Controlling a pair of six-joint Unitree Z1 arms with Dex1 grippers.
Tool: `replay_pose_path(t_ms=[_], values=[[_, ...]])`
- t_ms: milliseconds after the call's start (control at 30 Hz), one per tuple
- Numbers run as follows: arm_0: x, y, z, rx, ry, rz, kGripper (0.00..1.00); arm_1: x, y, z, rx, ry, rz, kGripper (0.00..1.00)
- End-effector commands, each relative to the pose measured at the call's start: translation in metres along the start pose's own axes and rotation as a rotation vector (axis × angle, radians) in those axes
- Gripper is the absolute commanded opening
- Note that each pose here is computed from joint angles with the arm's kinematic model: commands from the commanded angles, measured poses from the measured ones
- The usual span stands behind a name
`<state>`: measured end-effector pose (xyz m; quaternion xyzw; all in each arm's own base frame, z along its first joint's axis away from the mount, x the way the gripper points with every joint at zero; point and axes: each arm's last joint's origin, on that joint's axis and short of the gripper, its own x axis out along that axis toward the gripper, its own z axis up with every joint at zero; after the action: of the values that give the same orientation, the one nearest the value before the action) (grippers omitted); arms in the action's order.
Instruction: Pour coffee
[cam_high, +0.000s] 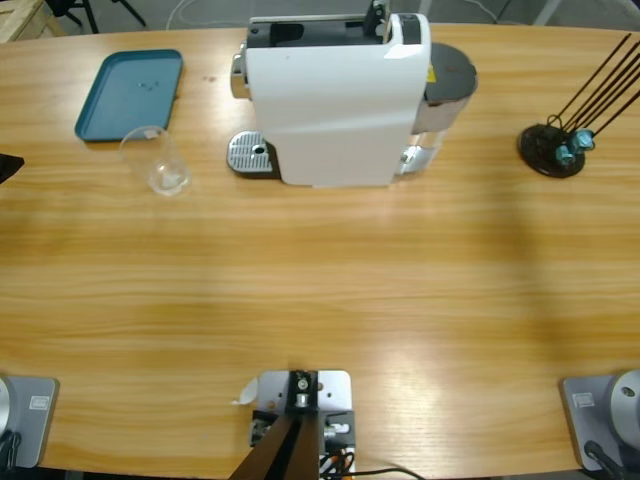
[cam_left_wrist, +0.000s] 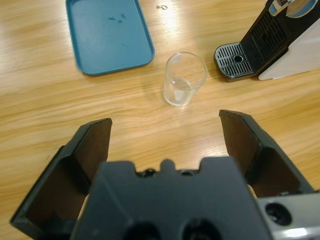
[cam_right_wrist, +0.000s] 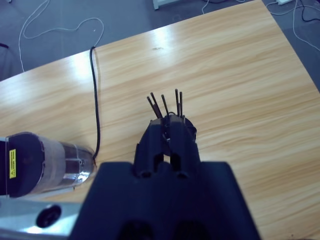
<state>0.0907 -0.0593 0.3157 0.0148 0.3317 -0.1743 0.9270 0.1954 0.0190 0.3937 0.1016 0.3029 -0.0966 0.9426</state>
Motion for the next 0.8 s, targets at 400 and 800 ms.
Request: replay_pose_path(t_ms=[400,800], values=[[0.014,0.0,-0.009,0.016,0.062,0.014,0.927,0.052,-0.015,-0.118,0.01,0.108,0.027,0.613],[0.019,-0.002,-0.007,0.02,0.08,0.019,0.927,0.093,-0.012,-0.132,0.009,0.134,-0.028,0.605]])
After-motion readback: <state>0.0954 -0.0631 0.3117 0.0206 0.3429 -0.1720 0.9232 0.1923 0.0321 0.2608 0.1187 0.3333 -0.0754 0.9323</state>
